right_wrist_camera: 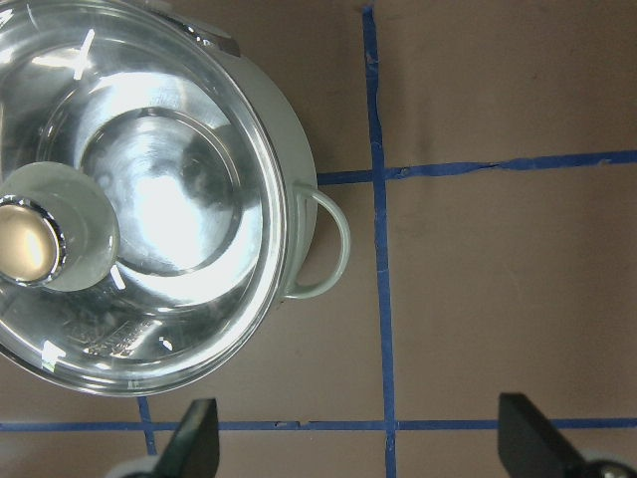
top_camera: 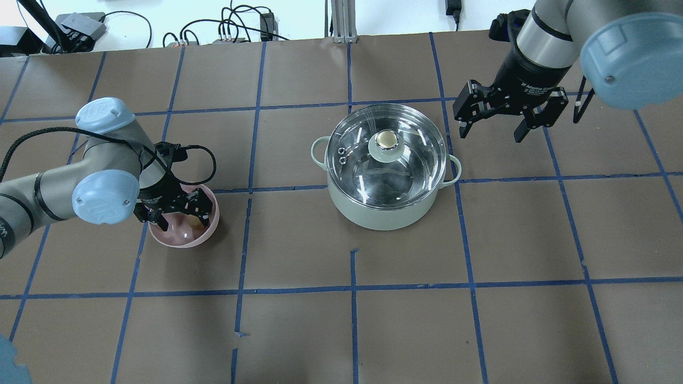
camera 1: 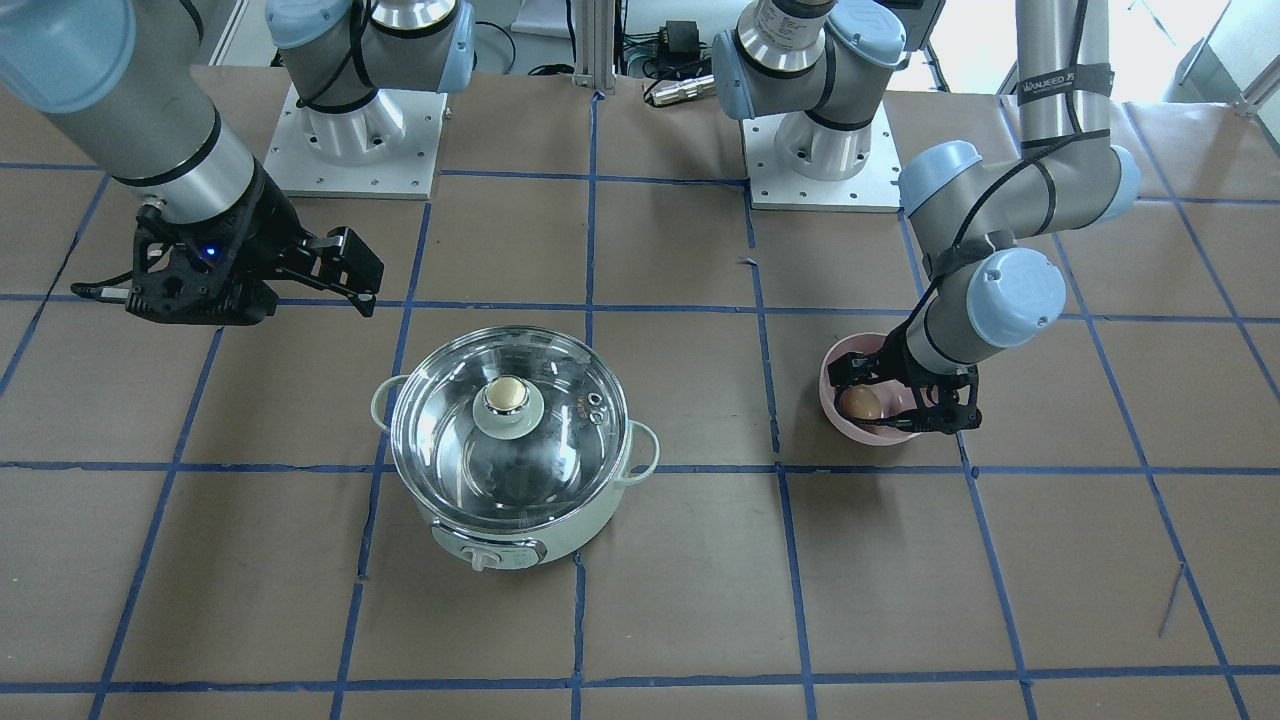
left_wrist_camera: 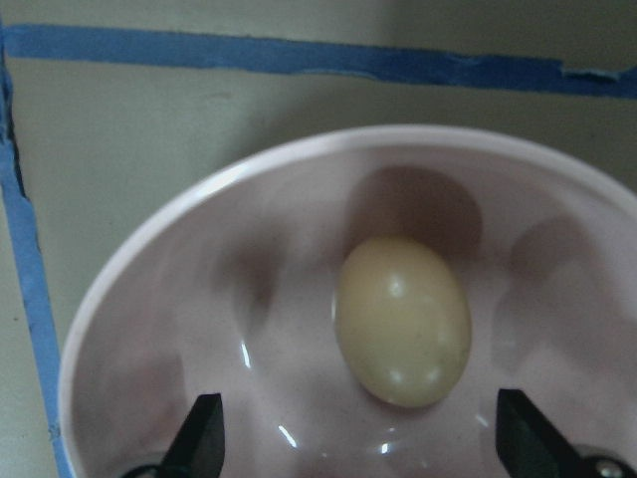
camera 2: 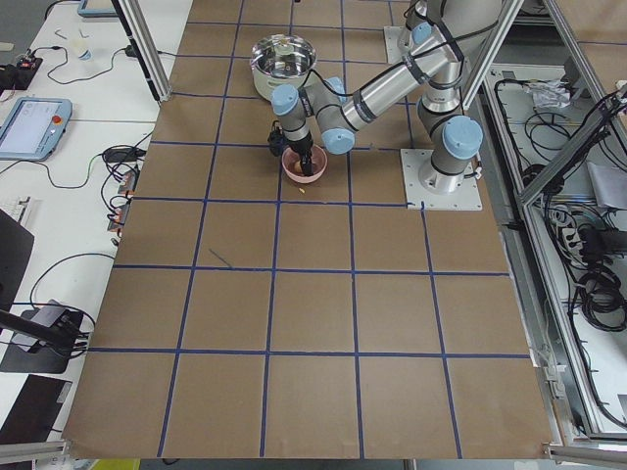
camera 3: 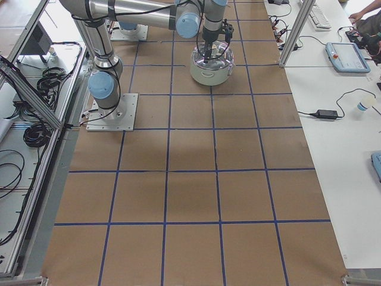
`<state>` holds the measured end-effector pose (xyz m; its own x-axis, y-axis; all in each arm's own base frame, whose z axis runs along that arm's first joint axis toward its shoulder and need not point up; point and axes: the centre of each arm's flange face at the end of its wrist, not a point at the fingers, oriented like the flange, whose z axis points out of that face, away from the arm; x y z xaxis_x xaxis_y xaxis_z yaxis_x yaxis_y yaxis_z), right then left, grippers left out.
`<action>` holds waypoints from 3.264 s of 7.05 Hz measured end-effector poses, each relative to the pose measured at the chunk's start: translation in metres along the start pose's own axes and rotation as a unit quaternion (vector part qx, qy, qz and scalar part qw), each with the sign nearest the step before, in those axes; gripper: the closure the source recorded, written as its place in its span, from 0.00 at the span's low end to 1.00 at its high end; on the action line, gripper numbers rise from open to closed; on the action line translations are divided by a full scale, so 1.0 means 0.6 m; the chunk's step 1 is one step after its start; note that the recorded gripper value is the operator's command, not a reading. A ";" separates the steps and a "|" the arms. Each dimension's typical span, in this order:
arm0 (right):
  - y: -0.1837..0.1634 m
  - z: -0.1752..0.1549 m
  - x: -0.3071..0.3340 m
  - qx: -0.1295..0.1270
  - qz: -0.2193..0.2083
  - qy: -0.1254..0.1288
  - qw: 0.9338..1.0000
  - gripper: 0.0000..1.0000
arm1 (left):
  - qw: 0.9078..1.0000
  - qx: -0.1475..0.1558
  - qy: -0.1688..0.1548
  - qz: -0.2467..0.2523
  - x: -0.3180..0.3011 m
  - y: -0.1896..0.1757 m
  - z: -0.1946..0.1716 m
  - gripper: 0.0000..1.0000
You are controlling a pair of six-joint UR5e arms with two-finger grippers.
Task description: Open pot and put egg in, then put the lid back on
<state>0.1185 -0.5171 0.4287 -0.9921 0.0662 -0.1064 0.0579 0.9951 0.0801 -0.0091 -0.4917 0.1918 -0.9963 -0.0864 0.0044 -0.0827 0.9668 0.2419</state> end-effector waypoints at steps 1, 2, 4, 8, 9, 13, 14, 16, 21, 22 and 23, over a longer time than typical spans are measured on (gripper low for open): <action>0.000 0.000 0.000 0.000 0.001 0.000 1.000 0.00 | 1.000 -0.001 0.000 -0.001 0.000 0.000 0.002 0.05; -0.001 -0.003 -0.002 0.004 0.008 0.000 1.000 0.00 | 1.000 -0.001 0.001 -0.001 0.000 0.000 0.002 0.07; -0.009 -0.006 -0.032 0.033 0.023 -0.002 0.999 0.00 | 1.000 0.006 0.001 -0.003 0.001 0.000 -0.002 0.08; -0.015 0.053 -0.205 0.088 0.020 -0.016 0.996 0.01 | 0.998 0.059 -0.005 -0.007 0.002 -0.003 -0.003 0.08; -0.018 0.079 -0.239 0.092 0.015 -0.017 0.995 0.02 | 0.998 0.064 -0.005 -0.007 0.002 -0.003 -0.001 0.08; -0.026 0.130 -0.274 0.097 -0.021 -0.002 0.995 0.07 | 0.997 0.070 -0.005 -0.008 0.001 -0.010 -0.002 0.08; -0.027 0.135 -0.272 0.095 -0.026 0.003 0.995 0.11 | 0.997 0.071 -0.006 -0.009 0.000 -0.012 -0.003 0.08; -0.022 0.153 -0.267 0.086 -0.027 0.007 0.996 0.32 | 0.997 0.077 -0.005 -0.030 -0.001 -0.019 0.003 0.08; -0.023 0.156 -0.261 0.085 -0.026 0.016 0.996 0.78 | 0.994 0.078 -0.004 -0.075 -0.001 -0.020 0.009 0.74; -0.025 0.146 -0.256 0.091 -0.024 0.023 0.995 0.79 | 0.994 0.078 -0.005 -0.076 -0.001 -0.020 0.008 0.79; -0.028 0.129 -0.248 0.099 -0.019 0.026 0.995 0.79 | 0.994 0.078 -0.005 -0.076 -0.001 -0.020 0.008 0.83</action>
<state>0.2735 -0.5380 0.3666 -0.9981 0.0295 -0.0545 0.0358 0.9922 -0.1197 -0.0076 -0.5019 0.1844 -0.9722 -0.2321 -0.0305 -0.2339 0.9686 0.0847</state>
